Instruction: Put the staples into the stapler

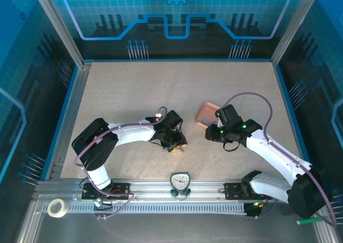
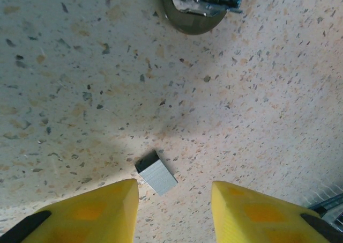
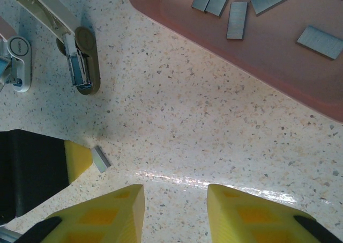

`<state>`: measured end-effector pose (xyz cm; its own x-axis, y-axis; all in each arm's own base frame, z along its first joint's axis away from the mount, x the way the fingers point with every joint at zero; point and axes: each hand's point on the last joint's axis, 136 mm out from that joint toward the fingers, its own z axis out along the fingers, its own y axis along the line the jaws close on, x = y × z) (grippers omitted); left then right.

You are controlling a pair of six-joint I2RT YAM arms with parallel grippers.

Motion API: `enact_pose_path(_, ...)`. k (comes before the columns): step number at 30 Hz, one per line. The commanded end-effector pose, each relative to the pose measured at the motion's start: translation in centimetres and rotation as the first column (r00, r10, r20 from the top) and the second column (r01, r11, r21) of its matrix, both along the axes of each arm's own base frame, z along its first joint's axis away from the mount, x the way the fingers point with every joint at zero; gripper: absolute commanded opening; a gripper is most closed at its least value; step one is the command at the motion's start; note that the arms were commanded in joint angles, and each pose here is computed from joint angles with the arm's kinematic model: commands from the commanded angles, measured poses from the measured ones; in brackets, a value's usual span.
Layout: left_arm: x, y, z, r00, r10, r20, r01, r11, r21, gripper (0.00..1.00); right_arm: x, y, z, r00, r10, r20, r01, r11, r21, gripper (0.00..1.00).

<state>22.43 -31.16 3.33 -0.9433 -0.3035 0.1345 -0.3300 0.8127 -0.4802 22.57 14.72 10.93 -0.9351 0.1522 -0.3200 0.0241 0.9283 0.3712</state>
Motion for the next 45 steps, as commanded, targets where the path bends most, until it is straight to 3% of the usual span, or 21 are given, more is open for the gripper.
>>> enact_pose_path(1, -0.6, -0.3, -0.1, 0.998, 0.008, -0.056, -0.008, 1.0, 0.004, 0.43, 0.2, -0.3, 0.6, 1.0, -0.001, 0.023, 0.001, 1.0, 0.006, 0.36)
enact_pose_path(15, -0.1, -0.9, -0.8, 0.997, -0.004, -0.073, 0.004, 1.0, -0.003, 0.44, 0.3, -0.5, 1.3, 0.998, -0.004, 0.06, 0.003, 1.0, 0.008, 0.36)
enact_pose_path(32, 2.5, -2.0, 0.5, 0.997, -0.073, 0.015, 0.073, 0.997, 0.012, 0.44, 0.1, -1.3, 2.2, 0.994, -0.025, 0.104, 0.023, 1.0, 0.015, 0.36)
enact_pose_path(45, 1.4, 0.3, 2.6, 0.988, -0.157, 0.011, 0.152, 0.97, 0.191, 0.43, -0.5, -1.9, 3.2, 0.99, -0.015, 0.143, 0.013, 1.0, 0.016, 0.36)
